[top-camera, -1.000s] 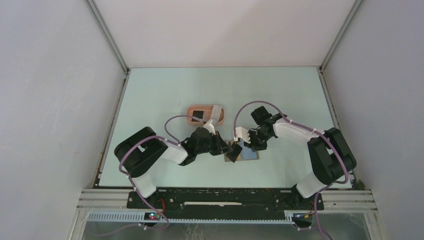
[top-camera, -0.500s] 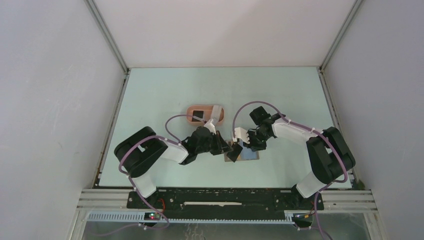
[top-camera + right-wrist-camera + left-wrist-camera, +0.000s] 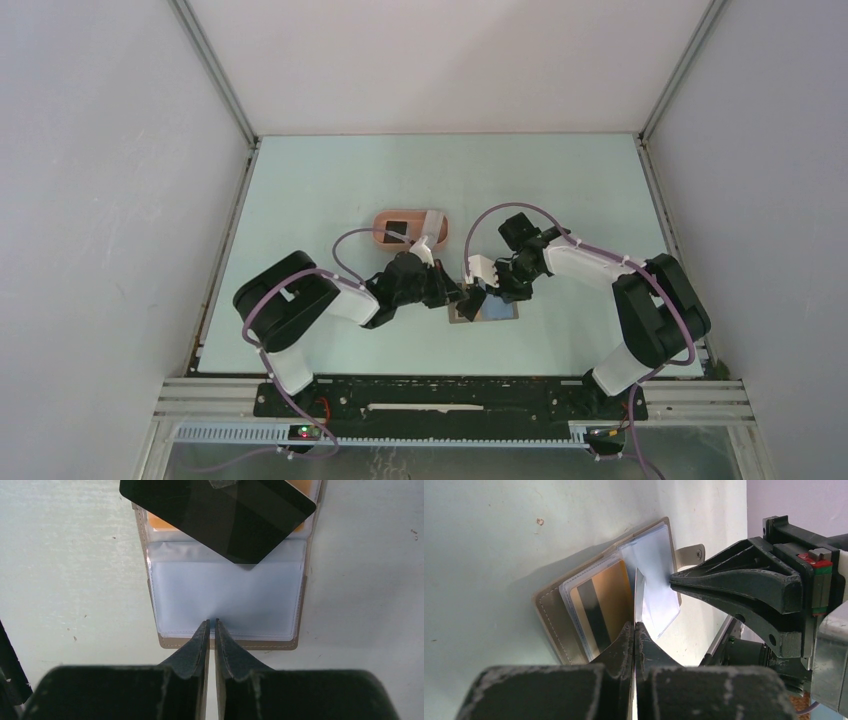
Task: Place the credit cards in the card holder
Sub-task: Insert the credit card into the card holder.
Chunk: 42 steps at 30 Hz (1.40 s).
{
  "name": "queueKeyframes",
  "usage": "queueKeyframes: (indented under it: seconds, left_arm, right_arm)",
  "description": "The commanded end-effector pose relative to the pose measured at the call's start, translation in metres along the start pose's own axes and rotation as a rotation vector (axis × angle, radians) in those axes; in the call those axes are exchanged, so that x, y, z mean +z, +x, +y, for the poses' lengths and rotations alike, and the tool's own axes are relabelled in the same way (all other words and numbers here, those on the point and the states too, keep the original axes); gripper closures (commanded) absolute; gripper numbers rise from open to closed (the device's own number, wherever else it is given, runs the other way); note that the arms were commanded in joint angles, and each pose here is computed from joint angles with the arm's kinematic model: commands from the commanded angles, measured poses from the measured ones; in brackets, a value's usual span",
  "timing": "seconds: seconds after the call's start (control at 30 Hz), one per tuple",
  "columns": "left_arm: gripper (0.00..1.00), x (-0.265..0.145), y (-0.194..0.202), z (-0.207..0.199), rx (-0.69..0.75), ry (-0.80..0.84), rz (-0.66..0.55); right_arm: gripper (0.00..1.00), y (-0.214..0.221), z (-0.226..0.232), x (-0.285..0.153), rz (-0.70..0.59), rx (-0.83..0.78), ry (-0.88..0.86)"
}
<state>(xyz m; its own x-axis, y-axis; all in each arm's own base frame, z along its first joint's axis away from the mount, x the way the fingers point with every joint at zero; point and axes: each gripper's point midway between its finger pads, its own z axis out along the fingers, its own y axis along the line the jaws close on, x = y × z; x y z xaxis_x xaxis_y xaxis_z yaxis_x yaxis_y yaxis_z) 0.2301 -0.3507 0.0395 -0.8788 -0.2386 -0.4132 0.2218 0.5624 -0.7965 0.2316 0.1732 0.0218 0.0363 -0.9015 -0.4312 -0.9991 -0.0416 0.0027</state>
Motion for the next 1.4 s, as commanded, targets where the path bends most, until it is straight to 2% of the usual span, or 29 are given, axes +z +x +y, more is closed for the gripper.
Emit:
queueKeyframes:
  seconds: [0.0, 0.73, 1.13, 1.37]
  left_arm:
    - [1.00, 0.004, -0.008, 0.000, -0.012, -0.001, -0.043]
    - [1.00, 0.018, 0.005, -0.003, -0.127, 0.022, -0.149]
    - [1.00, 0.008, 0.003, 0.003, -0.180, 0.035, -0.286]
    - [1.00, 0.010, 0.005, -0.001, -0.203, 0.054, -0.311]
  right_arm:
    - [0.84, -0.007, -0.005, -0.002, -0.005, -0.006, 0.007]
    - [0.83, -0.013, -0.004, -0.004, -0.027, 0.007, 0.006]
    - [0.84, -0.015, -0.003, -0.005, -0.032, 0.007, 0.004]
    - [0.83, -0.016, -0.003, -0.006, -0.037, 0.010, 0.006]
